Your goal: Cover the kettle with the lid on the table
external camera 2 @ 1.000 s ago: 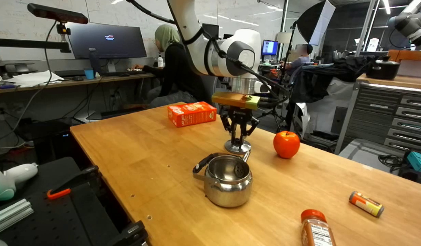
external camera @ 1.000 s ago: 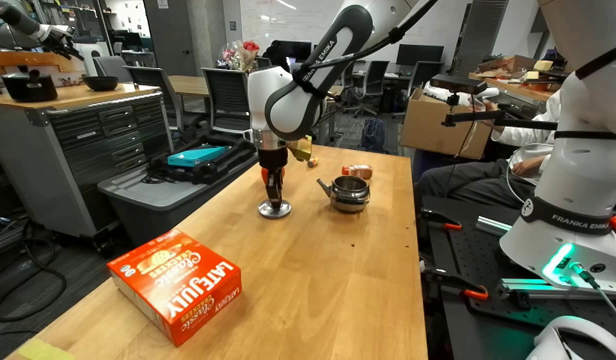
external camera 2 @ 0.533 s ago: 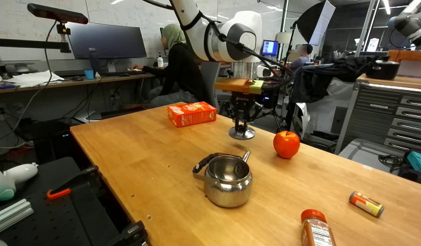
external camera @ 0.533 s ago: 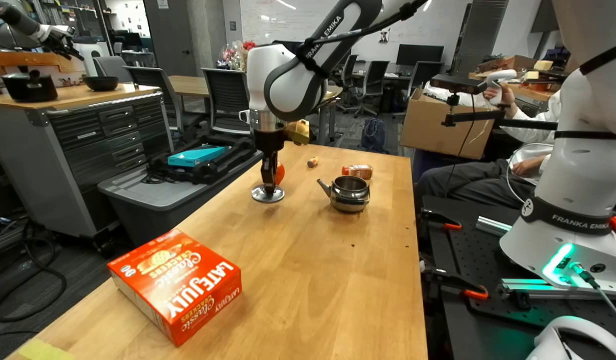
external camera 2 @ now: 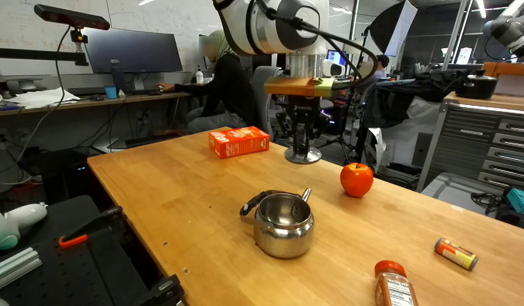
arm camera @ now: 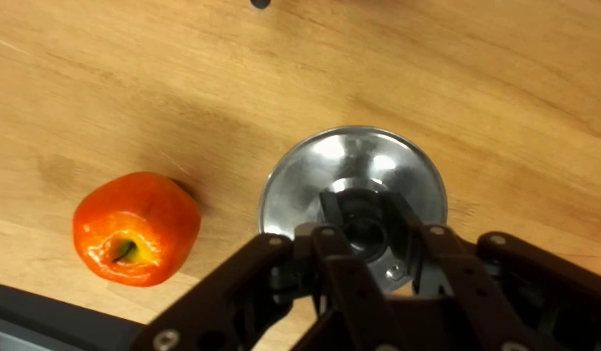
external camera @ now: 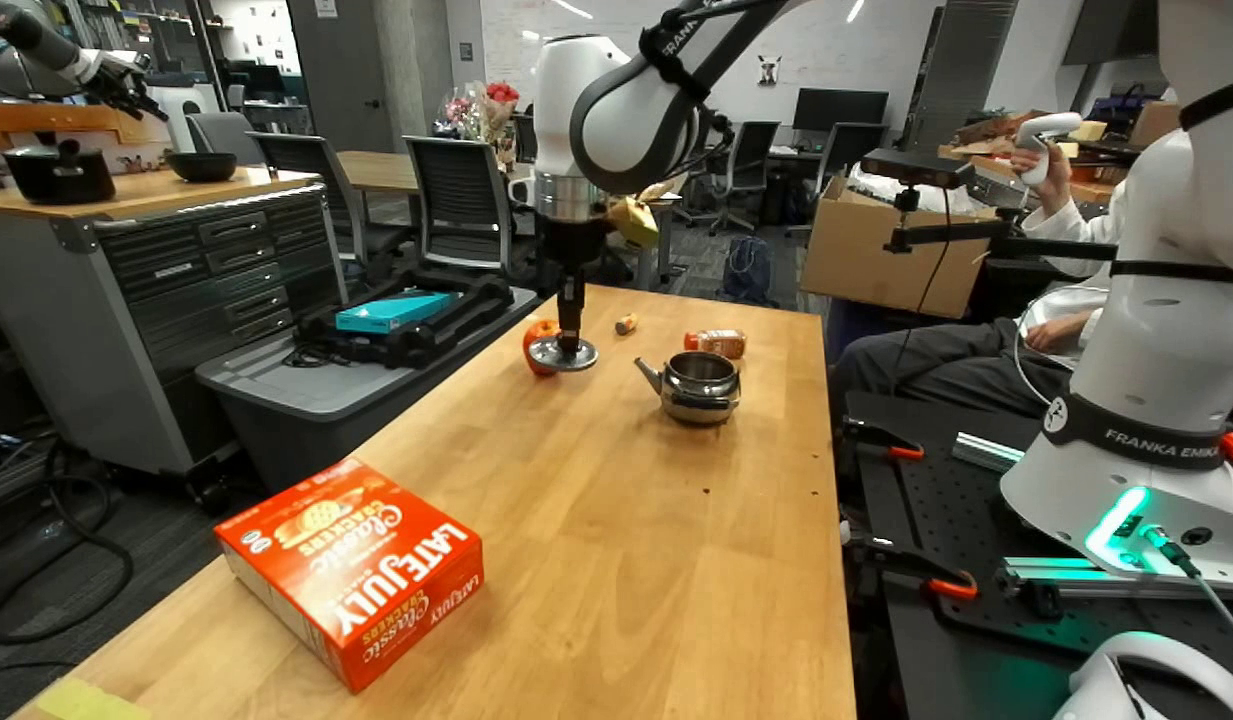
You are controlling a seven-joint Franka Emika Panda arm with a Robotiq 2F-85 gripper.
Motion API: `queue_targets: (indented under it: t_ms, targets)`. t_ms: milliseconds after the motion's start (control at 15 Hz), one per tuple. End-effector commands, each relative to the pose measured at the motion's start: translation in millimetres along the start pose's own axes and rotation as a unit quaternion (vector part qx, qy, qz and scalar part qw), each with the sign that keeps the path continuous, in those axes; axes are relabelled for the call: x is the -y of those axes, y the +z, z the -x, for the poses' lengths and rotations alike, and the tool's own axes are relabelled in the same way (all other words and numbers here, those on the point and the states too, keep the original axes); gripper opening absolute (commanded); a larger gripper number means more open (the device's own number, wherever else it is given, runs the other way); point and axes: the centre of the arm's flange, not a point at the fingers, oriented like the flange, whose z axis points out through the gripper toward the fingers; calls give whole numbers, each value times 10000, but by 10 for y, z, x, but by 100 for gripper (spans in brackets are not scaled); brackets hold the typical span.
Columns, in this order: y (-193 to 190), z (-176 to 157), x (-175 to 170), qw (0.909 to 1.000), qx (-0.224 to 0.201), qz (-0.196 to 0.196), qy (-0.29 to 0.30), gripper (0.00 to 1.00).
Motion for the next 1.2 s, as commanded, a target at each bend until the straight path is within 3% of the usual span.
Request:
queue_targets:
  t_ms: [0,467,1133]
  targets:
    - [-360,447,0,9997,-90,8,-216,7]
    - [-468,962,-130,9993,0,0,-374,7]
    - [-152,1462,-144,9975,310,-206,-598,7]
